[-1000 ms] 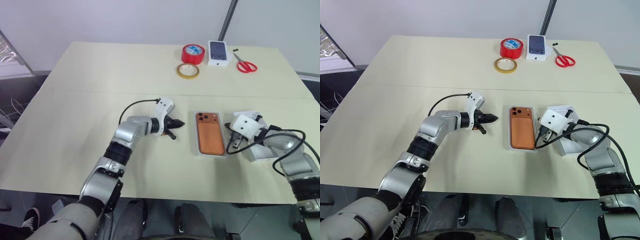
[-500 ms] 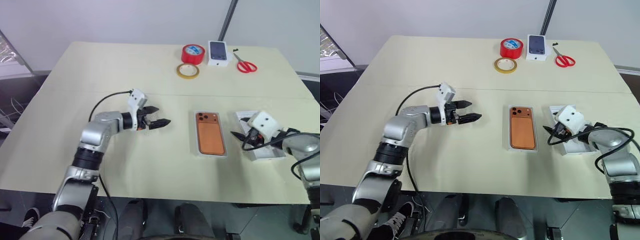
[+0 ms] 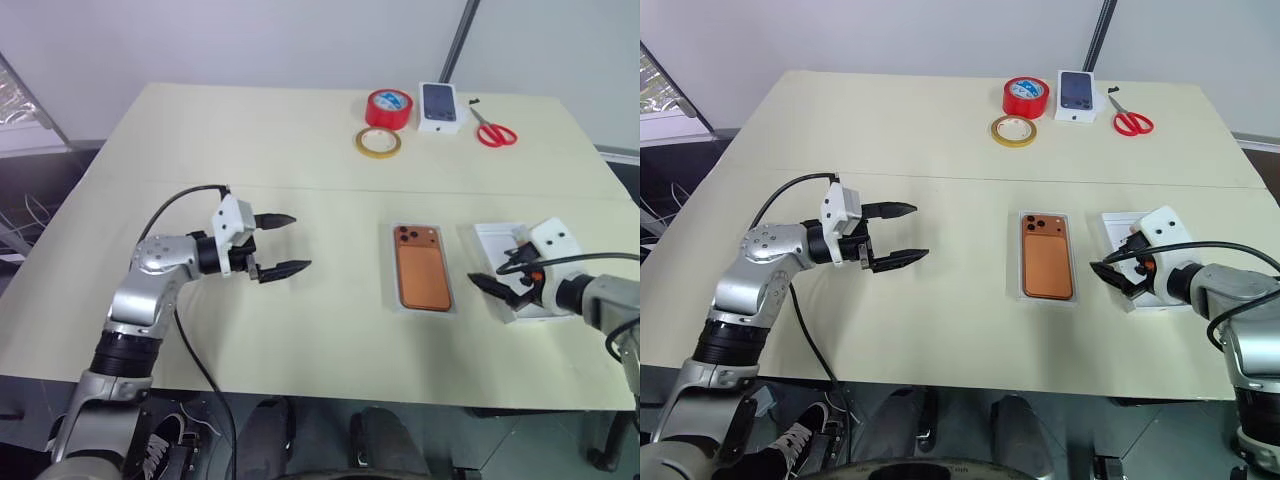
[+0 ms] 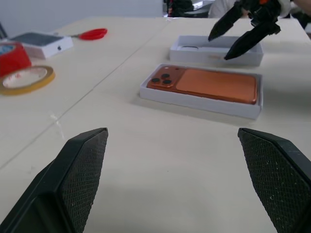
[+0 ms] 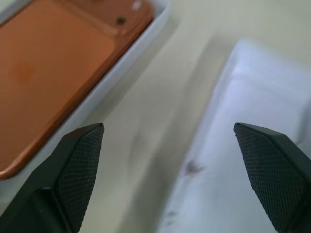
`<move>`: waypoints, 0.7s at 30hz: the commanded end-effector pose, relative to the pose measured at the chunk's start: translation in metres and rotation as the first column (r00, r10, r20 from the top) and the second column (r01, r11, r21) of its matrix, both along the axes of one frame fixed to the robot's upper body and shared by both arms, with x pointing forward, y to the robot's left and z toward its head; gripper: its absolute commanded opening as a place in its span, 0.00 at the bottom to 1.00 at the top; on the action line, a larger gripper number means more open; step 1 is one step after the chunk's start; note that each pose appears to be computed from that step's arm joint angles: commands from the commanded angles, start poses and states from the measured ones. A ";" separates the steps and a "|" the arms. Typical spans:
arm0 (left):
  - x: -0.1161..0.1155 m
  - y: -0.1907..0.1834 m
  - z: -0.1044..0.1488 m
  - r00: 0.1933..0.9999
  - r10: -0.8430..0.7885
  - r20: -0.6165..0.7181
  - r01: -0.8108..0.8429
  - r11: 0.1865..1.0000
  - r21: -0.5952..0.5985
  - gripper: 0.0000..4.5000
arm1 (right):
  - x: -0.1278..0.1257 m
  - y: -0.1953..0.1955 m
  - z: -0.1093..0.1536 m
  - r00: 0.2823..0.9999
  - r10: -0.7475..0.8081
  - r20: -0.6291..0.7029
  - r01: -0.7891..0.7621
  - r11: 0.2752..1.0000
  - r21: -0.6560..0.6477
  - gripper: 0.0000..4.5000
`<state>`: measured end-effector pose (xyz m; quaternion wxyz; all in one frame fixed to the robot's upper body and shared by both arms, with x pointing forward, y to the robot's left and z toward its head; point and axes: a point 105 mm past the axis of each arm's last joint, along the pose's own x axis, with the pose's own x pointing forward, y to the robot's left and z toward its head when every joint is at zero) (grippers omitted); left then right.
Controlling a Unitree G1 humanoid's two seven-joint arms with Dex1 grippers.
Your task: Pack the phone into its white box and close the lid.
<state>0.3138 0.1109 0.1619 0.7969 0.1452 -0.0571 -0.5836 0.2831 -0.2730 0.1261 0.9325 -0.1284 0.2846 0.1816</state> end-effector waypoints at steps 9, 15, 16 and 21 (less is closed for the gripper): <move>-0.018 -0.002 0.000 0.993 -0.103 0.057 0.102 0.995 0.016 1.00 | 0.001 -0.004 0.004 0.988 -0.087 -0.126 0.088 0.996 0.007 0.99; -0.019 -0.009 -0.001 0.995 -0.078 0.062 0.079 0.997 -0.018 1.00 | -0.001 -0.002 -0.001 0.978 -0.075 -0.194 0.080 0.997 0.016 0.88; -0.019 -0.010 -0.001 0.996 -0.073 0.058 0.074 0.997 -0.024 1.00 | -0.002 -0.003 -0.004 0.976 -0.077 -0.203 0.082 0.997 0.012 0.79; -0.017 -0.010 -0.002 0.998 -0.036 0.056 0.038 0.998 -0.043 1.00 | 0.001 -0.016 -0.019 0.967 -0.141 -0.213 0.137 0.990 -0.033 0.23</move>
